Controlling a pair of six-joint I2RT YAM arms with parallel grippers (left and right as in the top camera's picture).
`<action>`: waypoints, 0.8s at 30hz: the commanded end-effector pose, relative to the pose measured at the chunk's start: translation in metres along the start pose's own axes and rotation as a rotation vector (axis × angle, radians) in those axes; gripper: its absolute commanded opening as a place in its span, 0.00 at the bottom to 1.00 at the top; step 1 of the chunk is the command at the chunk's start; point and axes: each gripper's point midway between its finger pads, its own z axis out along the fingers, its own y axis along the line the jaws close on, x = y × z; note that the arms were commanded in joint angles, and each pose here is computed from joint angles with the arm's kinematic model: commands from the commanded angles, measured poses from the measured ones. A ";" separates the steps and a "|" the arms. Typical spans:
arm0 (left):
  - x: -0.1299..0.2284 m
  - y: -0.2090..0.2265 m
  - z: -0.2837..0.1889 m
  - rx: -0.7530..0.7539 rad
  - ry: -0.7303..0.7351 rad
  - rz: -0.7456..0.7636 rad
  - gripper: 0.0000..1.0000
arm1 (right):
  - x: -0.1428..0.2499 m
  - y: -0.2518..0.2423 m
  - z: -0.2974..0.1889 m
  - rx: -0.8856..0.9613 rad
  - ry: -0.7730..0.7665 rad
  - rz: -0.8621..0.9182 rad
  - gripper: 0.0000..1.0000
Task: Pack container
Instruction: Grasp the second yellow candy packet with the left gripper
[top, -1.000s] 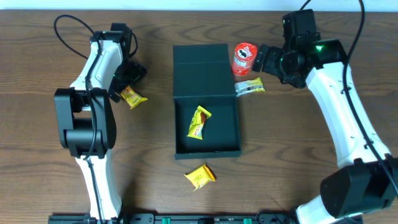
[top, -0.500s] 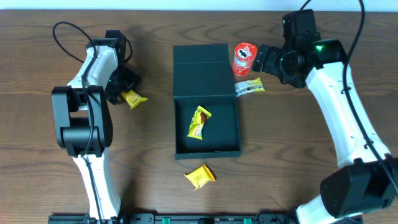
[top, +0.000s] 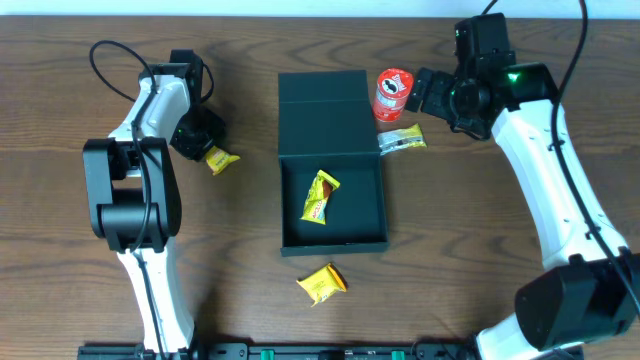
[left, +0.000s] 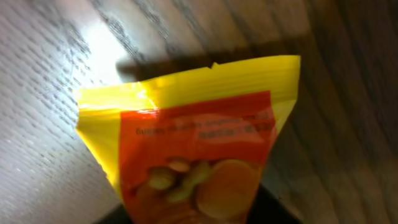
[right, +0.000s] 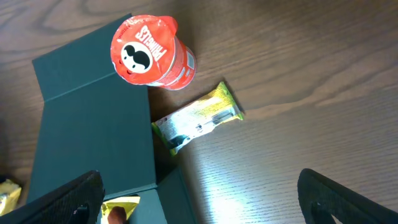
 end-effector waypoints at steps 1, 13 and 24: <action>0.004 0.003 0.008 -0.009 0.032 0.003 0.30 | 0.003 0.003 0.003 0.011 0.004 -0.010 0.99; 0.018 -0.009 0.003 0.053 0.098 0.108 0.27 | 0.000 0.005 0.003 0.002 -0.011 -0.010 0.99; 0.058 -0.045 -0.072 0.161 -0.027 0.402 0.27 | -0.015 0.012 0.003 -0.027 -0.072 -0.009 0.99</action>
